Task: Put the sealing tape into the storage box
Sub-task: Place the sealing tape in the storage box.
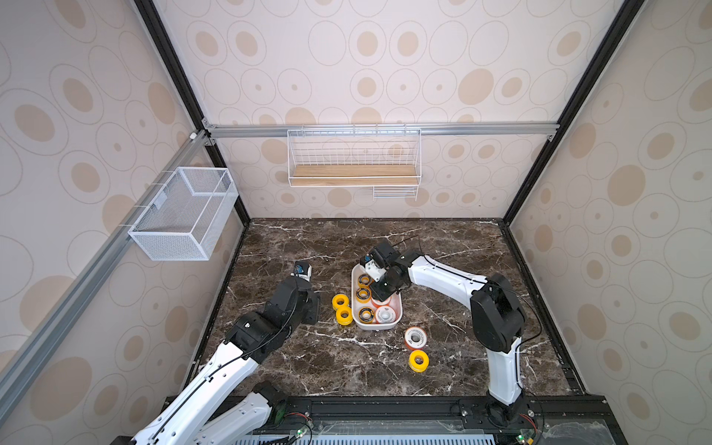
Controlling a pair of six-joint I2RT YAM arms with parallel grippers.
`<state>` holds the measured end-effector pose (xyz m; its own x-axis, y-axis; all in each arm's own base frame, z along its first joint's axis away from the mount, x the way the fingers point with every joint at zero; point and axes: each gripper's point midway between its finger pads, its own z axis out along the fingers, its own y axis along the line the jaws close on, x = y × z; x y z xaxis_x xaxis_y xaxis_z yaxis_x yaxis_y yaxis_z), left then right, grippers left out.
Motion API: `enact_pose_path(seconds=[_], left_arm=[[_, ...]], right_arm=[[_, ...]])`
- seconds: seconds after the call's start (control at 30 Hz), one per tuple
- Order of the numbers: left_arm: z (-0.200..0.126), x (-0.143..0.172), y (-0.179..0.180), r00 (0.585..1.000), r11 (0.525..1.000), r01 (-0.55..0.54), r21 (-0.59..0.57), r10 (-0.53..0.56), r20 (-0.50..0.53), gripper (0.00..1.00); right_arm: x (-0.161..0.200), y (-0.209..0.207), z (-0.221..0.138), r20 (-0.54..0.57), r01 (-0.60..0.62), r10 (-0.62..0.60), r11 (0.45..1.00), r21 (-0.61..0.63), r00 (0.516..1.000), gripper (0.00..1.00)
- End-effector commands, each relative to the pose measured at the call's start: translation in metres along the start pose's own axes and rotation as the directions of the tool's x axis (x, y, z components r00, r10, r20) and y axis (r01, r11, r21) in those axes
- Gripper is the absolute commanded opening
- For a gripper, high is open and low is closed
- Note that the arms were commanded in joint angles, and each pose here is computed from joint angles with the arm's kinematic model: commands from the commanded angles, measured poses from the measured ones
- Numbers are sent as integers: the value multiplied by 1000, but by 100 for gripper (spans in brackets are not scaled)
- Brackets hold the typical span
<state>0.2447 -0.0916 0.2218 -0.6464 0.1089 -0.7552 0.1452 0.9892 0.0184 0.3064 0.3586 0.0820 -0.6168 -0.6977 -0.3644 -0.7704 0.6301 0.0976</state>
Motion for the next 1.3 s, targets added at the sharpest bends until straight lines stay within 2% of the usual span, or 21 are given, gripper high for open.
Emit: enact_pose_path(seconds=[0.0, 0.23, 0.7, 0.87, 1.07, 1.27], left_arm=[[-5, -2, 4, 1000, 1000, -4, -9, 4, 6, 62], [-5, -2, 4, 1000, 1000, -5, -9, 5, 7, 62], [-4, -2, 5, 1000, 1000, -3, -11, 3, 4, 62], [-5, -2, 5, 1000, 1000, -2, -11, 2, 5, 63], [-4, -2, 5, 1000, 1000, -2, -10, 2, 4, 62], [-5, -2, 5, 1000, 1000, -1, -10, 1, 5, 63]], right_arm=[[2, 5, 8, -36, 17, -17, 1000, -6, 999, 25], [7, 4, 18, -65, 16, -17, 1000, -6, 998, 26], [18, -10, 21, -109, 11, -2, 997, 76, 994, 29], [19, -13, 20, -118, 8, 3, 996, 93, 993, 34], [17, -14, 13, -104, 8, 3, 995, 101, 995, 50], [5, -6, -7, -30, -3, 5, 998, 69, 1000, 53]])
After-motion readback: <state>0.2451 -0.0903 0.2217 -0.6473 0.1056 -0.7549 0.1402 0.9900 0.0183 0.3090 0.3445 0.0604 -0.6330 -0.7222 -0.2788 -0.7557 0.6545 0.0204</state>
